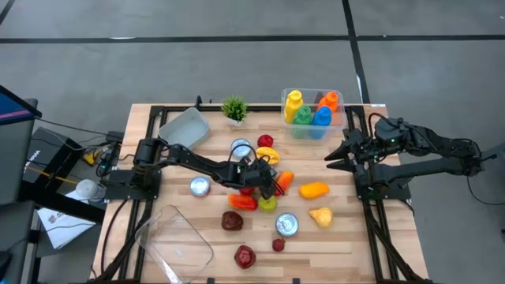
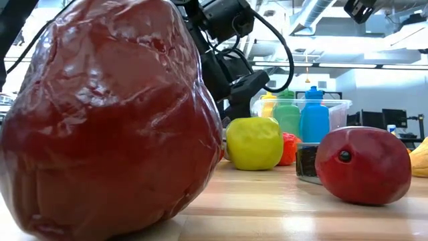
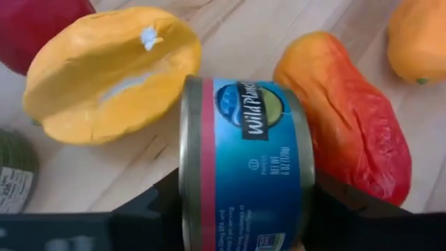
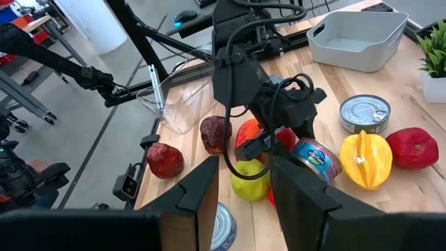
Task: Pick & Place Food Item
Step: Put the blue and pink tuna can into the gray bin
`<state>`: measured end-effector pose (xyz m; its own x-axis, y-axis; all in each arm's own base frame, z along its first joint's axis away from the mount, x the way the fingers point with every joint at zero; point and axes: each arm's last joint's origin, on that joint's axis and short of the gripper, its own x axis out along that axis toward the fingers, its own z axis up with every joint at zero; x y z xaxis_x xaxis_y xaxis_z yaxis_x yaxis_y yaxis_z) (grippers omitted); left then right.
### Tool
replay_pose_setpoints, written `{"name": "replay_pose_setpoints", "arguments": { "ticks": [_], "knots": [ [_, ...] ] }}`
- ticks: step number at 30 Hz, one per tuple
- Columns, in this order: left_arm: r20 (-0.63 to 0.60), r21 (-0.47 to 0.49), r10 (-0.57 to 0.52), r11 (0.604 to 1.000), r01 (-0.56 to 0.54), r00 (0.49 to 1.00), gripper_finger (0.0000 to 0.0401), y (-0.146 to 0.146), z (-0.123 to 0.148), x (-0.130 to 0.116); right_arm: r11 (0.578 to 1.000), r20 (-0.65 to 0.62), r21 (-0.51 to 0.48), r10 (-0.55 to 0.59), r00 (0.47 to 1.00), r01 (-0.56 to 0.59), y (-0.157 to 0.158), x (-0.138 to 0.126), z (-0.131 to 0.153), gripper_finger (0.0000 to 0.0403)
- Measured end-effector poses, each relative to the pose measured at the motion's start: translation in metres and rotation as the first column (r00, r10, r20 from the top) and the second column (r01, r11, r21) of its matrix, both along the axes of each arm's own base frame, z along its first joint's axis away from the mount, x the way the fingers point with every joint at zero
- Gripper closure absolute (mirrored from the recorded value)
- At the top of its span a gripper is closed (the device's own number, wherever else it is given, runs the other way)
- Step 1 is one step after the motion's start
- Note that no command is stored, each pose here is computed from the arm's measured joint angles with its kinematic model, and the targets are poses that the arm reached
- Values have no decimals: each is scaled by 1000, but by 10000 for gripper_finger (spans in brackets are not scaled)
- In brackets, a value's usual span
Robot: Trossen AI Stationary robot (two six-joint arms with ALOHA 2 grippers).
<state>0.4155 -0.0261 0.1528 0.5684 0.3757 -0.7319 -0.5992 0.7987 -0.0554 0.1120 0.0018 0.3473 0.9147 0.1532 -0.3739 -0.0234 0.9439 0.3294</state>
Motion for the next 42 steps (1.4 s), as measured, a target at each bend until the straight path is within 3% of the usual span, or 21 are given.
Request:
{"name": "replay_pose_setpoints", "arguments": {
  "ticks": [5, 8, 14, 16, 20, 22, 26, 31, 36, 39, 42],
  "knots": [
    [-10, 10, -23, 1000, 23, 1000, 221, 1, 1, 0, 1000, -2, 0, 0, 1000, 0, 0, 0, 0, 281],
    [-1, -41, -20, 999, 20, 1000, 221, 0, 9, -4, 1000, -3, 0, 0, 1000, 0, 0, 0, 0, 281],
    [2, -92, 29, 995, -29, 1000, 221, 4, 58, -30, 1000, -5, -2, -3, 1000, 2, 0, 0, 0, 280],
    [-21, -48, 57, 997, -58, 998, 221, 7, 81, -47, 1000, -5, -7, -6, 1000, 6, 0, 0, 0, 280],
    [-48, 125, 162, 980, -155, 986, 221, 15, 126, -90, 999, -4, -21, -34, 999, 34, -1, 0, -1, 280],
    [-78, 215, 227, 955, -206, 971, 221, 23, 142, -113, 998, -4, -31, -54, 999, 54, -2, 0, -1, 280],
    [-164, 289, 387, 898, -331, 907, 221, 45, 158, -154, 995, -2, -48, -90, 996, 90, -3, 0, 0, 280],
    [-241, 357, 533, 826, -437, 811, 221, 75, 148, -184, 994, 6, -51, -101, 995, 101, -4, 1, 0, 280],
    [-365, 401, 583, 802, -442, 726, 221, 97, 112, -197, 991, 9, -57, -124, 992, 125, -4, 1, 0, 280],
    [-377, 414, 606, 787, -458, 701, 221, 104, 93, -201, 990, 11, -58, -126, 992, 127, -4, 1, 1, 280],
    [-357, 409, 599, 790, -457, 717, 221, 111, 79, -198, 990, 14, -58, -127, 992, 127, -4, 1, 1, 280]
  ]
}}
